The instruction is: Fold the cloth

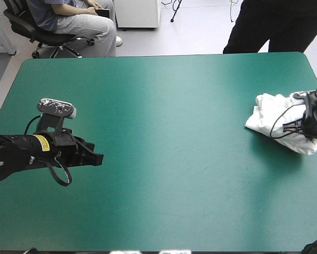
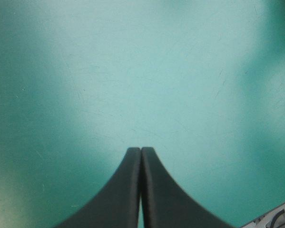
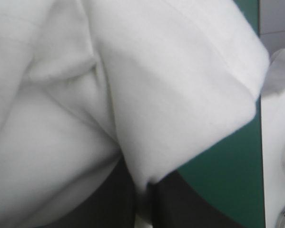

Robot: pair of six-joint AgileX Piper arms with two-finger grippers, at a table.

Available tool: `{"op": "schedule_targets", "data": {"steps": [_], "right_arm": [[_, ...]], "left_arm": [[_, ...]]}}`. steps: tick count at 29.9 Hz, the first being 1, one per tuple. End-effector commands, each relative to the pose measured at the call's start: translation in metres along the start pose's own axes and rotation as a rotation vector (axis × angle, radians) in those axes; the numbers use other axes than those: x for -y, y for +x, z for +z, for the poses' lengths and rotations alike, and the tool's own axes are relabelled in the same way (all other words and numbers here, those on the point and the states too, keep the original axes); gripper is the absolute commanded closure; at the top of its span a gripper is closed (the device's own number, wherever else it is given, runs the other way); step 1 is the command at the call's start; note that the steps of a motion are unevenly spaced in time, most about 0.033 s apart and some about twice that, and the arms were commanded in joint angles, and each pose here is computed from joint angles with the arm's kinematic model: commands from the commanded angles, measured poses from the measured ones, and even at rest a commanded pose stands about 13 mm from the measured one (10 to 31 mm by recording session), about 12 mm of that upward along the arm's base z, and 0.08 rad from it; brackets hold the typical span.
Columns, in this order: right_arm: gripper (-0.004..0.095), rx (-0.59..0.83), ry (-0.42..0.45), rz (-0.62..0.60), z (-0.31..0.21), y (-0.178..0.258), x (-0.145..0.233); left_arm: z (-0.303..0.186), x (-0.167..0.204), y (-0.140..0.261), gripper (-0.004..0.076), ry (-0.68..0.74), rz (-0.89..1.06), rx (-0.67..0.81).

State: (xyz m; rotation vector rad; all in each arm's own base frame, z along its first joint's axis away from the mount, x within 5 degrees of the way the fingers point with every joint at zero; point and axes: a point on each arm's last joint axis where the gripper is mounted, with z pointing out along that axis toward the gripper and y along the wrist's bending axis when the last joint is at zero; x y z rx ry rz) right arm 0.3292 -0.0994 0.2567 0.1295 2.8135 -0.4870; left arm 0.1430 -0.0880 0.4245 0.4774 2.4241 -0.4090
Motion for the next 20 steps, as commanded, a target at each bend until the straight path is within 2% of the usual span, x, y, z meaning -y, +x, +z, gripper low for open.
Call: {"op": "schedule_targets", "data": {"steps": [1, 6, 8, 10, 16, 18, 20], "right_arm": [[0.0921, 0.075, 0.044, 0.066, -0.018, 0.003, 0.026], [0.0920, 0.095, -0.008, 0.107, -0.017, 0.002, 0.024], [0.0880, 0.101, -0.032, 0.095, -0.015, 0.001, 0.022], [0.0758, 0.098, -0.055, 0.094, -0.014, 0.000, 0.020], [0.0189, 0.088, -0.078, 0.107, -0.014, 0.001, 0.018], [0.0138, 0.090, -0.086, 0.114, -0.016, 0.001, 0.017], [0.0158, 0.101, -0.087, 0.121, -0.020, 0.002, 0.018]], "left_arm": [[-0.009, 0.004, -0.002, 0.0741, 0.029, 0.002, 0.039], [-0.009, 0.004, -0.002, 0.0741, 0.029, 0.006, 0.039], [-0.009, 0.004, -0.002, 0.0741, 0.029, 0.006, 0.039], [-0.009, 0.004, -0.002, 0.0741, 0.029, 0.006, 0.039], [-0.009, 0.004, -0.002, 0.0741, 0.037, 0.003, 0.037], [-0.009, 0.005, -0.002, 0.0741, 0.039, 0.003, 0.036], [-0.009, 0.005, -0.002, 0.0741, 0.048, 0.000, 0.035]]}}
